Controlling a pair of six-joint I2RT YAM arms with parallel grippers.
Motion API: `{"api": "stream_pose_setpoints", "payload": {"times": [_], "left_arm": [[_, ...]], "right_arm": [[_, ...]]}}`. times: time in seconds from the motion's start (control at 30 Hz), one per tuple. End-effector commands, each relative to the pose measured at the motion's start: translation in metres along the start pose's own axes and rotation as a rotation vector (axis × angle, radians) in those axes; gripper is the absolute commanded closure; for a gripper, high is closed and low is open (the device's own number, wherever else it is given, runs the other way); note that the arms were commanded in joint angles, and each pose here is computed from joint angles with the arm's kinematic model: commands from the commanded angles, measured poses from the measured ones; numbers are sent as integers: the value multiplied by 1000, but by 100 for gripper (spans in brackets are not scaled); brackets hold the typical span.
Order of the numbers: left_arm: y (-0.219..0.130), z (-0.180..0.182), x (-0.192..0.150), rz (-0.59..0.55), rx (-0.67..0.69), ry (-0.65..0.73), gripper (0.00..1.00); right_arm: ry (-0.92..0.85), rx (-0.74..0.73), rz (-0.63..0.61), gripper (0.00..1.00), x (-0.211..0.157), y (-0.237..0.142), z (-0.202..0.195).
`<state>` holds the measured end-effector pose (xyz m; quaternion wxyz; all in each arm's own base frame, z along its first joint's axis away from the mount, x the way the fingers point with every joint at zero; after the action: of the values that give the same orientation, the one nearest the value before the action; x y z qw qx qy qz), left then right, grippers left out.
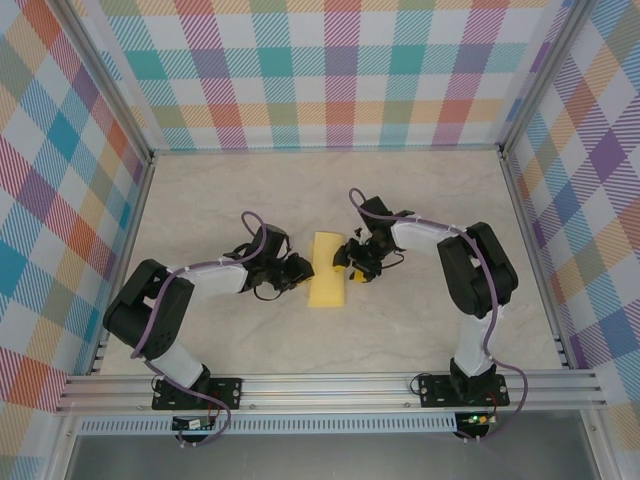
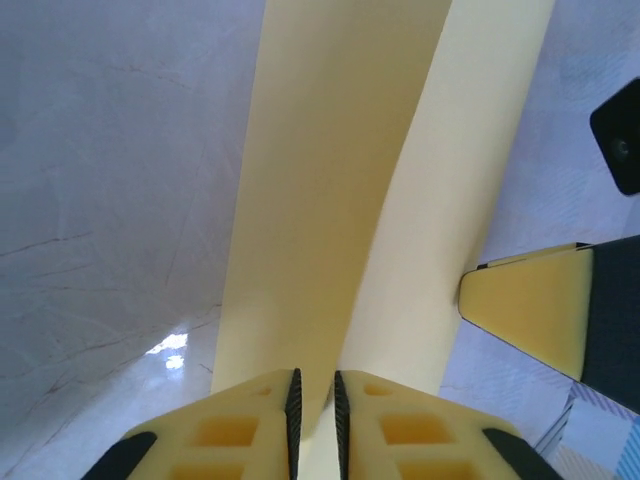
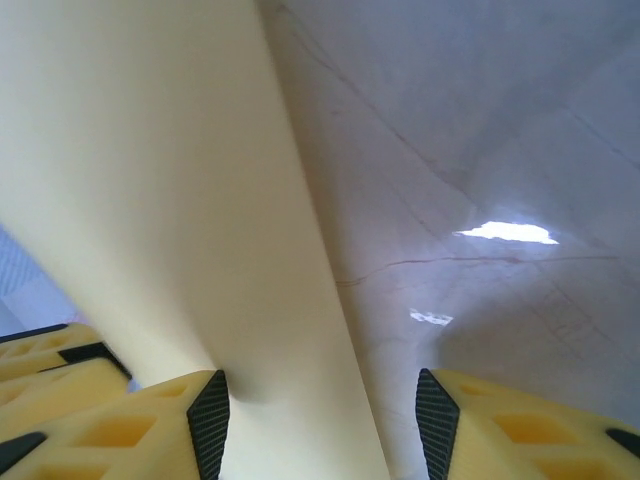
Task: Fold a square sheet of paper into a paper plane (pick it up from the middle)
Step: First fold in half a square sheet of paper at the center of the table.
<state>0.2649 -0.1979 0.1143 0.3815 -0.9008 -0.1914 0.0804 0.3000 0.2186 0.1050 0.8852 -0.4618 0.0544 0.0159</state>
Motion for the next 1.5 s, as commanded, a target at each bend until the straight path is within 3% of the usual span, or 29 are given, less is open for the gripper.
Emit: {"api": "stream_pose_setpoints", "payload": {"times": [0.0, 0.13, 0.43, 0.73, 1.47], "left_arm": [[-16, -9, -4, -35, 5, 30, 71], [-37, -11, -5, -113, 54, 26, 60], [-61, -11, -6, -208, 86, 14, 58], [-57, -8, -4, -211, 95, 1, 56], [-54, -6, -4, -201, 107, 2, 56]], "right_arm": [[-17, -15, 29, 45, 2, 4, 2], [-6, -35, 35, 43, 2, 4, 0], [8, -181, 74, 36, 2, 9, -1], [-60, -334, 116, 34, -1, 13, 4], [41, -410, 157, 31, 7, 30, -6]]}}
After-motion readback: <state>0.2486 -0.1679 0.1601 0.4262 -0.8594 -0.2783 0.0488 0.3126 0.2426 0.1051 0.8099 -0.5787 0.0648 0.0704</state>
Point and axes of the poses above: each hand's point on the last joint's axis, 136 mm out from that joint toward the fingers, its own y axis out along the fingers, its own z axis along the line the jaws close on, x = y × z, the point moved 9 cm from there along -y, back along the fingers, and after that the axes turned 8 degrees about -y, right-handed, at the moved point
